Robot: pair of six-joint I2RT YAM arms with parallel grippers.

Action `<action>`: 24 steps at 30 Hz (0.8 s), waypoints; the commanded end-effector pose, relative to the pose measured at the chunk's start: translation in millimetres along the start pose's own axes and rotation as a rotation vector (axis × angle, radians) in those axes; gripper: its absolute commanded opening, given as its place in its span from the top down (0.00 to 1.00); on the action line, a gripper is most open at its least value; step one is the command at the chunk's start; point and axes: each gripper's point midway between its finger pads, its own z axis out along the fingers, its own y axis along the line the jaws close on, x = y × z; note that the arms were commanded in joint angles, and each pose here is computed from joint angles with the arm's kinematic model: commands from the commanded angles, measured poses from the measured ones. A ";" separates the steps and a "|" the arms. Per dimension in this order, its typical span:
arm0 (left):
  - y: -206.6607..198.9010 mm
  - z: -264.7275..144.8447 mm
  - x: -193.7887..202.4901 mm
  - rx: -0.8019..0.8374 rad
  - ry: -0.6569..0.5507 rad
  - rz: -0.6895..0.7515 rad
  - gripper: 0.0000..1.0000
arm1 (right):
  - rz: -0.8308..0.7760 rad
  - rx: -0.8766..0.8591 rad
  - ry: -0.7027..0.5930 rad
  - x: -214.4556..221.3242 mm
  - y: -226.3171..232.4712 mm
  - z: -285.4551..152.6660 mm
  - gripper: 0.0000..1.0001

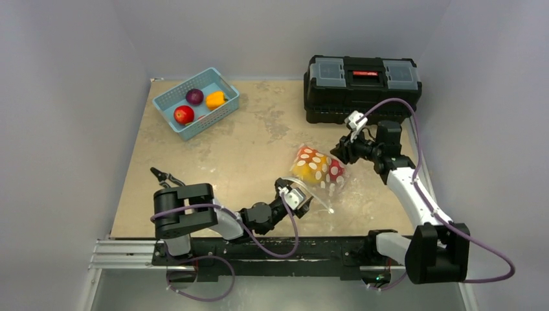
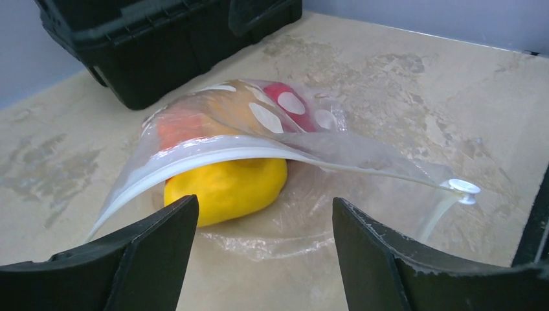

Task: Open the zip-top bag and remove the fake food
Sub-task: Pick up the fake fruit from the zipper food storage bag.

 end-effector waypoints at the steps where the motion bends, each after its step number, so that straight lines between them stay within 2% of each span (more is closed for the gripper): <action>1: 5.0 15.0 -28.5 -0.048 -0.095 0.098 0.28 | 0.027 0.041 -0.025 -22.2 -14.2 14.9 0.67; 5: 4.7 23.6 -22.2 -0.064 -0.083 0.139 0.33 | 0.066 0.045 0.006 -19.0 -19.6 27.1 0.68; 9: 4.2 31.4 -13.0 -0.076 -0.066 0.166 0.37 | 0.107 0.073 0.009 -14.3 -25.2 33.4 0.74; 24: 13.4 51.0 7.7 -0.079 -0.038 0.131 0.37 | 0.096 0.066 0.105 19.6 -20.7 49.2 0.88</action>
